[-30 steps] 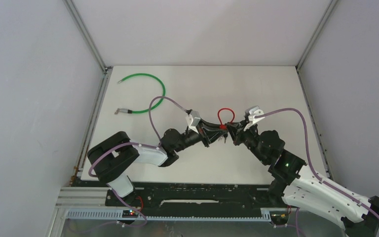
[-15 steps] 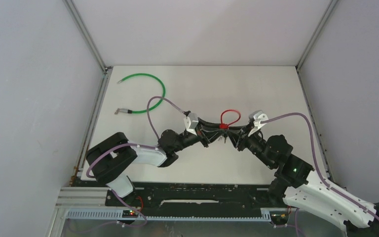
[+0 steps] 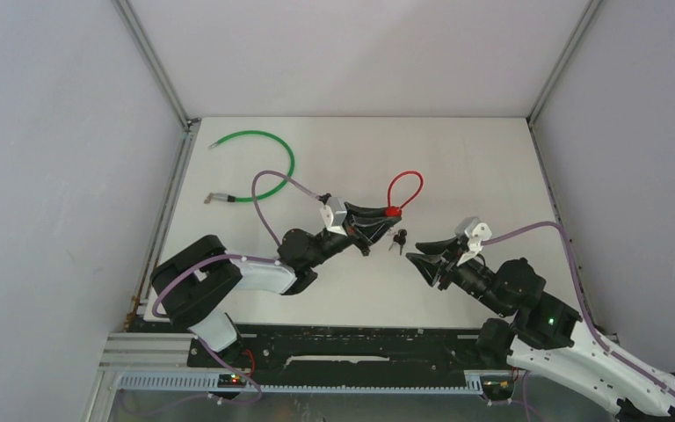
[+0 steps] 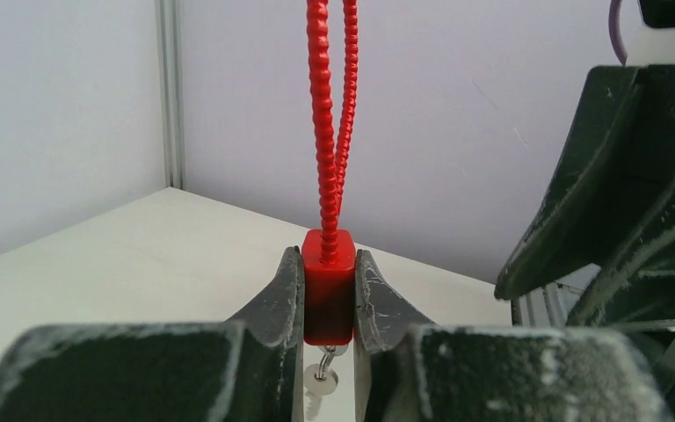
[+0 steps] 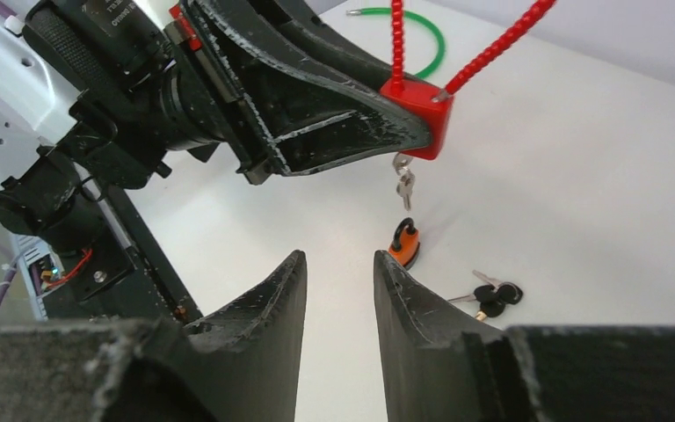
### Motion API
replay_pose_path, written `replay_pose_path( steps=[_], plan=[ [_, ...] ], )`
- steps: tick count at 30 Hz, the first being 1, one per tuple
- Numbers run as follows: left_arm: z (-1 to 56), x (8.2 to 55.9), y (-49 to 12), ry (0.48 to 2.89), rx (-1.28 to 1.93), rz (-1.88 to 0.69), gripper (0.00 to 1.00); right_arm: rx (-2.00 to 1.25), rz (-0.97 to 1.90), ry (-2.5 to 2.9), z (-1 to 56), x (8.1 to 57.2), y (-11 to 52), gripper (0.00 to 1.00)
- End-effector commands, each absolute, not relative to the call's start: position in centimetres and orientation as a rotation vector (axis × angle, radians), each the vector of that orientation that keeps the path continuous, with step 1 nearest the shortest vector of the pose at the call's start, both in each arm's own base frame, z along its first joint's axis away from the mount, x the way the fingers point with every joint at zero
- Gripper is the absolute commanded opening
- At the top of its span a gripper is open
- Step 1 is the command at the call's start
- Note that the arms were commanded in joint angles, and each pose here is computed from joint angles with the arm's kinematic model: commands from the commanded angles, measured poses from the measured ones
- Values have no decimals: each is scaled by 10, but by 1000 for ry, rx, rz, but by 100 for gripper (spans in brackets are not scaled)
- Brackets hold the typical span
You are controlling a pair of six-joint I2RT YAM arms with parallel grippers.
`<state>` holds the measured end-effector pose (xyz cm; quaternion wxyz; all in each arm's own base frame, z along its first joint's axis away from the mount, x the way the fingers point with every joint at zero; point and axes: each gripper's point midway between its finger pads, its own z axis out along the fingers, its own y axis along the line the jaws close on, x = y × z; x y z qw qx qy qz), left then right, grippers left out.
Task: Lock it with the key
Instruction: Lock the lock.
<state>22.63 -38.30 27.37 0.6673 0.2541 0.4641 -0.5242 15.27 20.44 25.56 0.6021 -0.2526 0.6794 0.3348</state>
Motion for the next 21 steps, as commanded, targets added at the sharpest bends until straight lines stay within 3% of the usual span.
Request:
replay_pose_path(
  steps=[1,12,21],
  plan=[
    [329,206,-375,798,618,-1160,0,-529,706,1556,260,158,187,37],
    [325,182,-386,709,767,-1172,0,-71,888,1387,307,179,174,47],
    [324,180,-387,704,780,-1179,0,-24,1005,1328,326,182,190,51]
  ],
)
